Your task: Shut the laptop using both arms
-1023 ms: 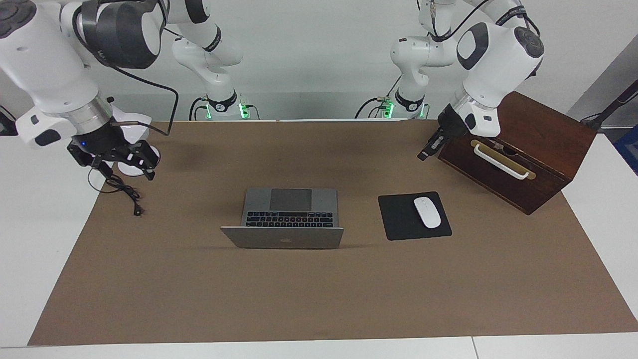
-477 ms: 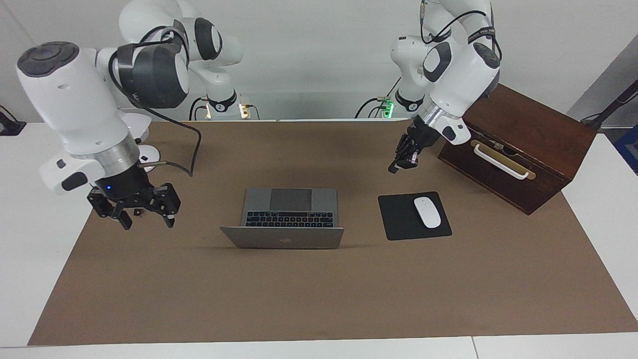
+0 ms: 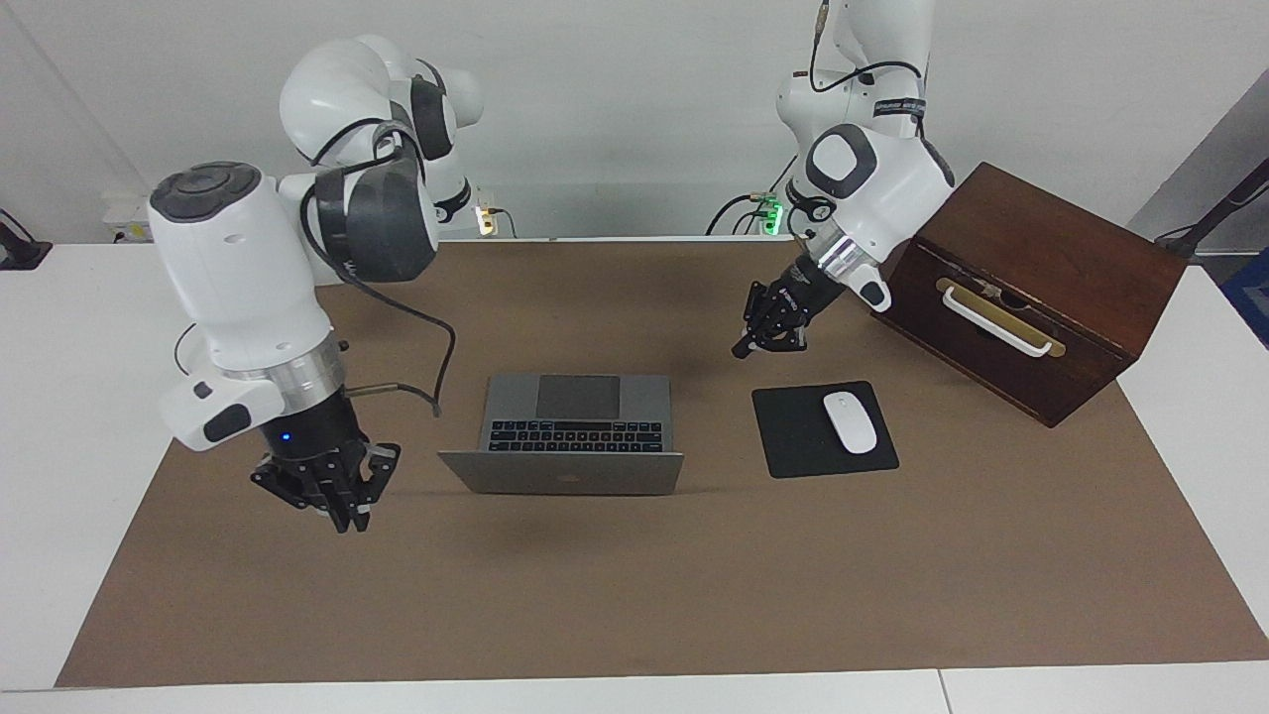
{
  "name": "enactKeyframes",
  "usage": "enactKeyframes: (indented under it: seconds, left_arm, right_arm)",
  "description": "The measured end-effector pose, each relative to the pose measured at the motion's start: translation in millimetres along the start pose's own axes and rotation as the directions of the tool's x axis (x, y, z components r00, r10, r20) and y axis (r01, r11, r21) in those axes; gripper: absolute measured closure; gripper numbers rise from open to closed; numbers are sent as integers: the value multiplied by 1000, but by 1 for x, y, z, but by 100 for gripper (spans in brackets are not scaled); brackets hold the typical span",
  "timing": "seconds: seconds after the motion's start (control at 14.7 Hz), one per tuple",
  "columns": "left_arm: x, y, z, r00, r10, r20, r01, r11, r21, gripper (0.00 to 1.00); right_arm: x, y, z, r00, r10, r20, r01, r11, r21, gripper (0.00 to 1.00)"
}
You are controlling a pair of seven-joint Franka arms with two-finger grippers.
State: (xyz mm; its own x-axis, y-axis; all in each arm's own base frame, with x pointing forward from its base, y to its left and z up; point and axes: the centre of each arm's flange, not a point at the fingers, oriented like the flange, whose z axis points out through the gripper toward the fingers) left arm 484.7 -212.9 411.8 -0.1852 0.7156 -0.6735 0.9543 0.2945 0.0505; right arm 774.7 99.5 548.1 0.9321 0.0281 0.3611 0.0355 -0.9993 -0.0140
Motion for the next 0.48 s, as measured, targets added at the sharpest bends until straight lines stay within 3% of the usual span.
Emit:
enactKeyframes:
  seconds: [0.07, 0.48]
  left_arm:
    - [4, -8, 8, 998, -54, 22, 54, 998, -19, 99]
    - [13, -41, 48, 958, -275, 83, 283, 953, -112, 99]
  right_arm:
    - [1, -13, 6, 1000, 1, -19, -1, 1000, 5, 99]
    - [1, -69, 23, 996, 4, -91, -5, 1000, -9, 99]
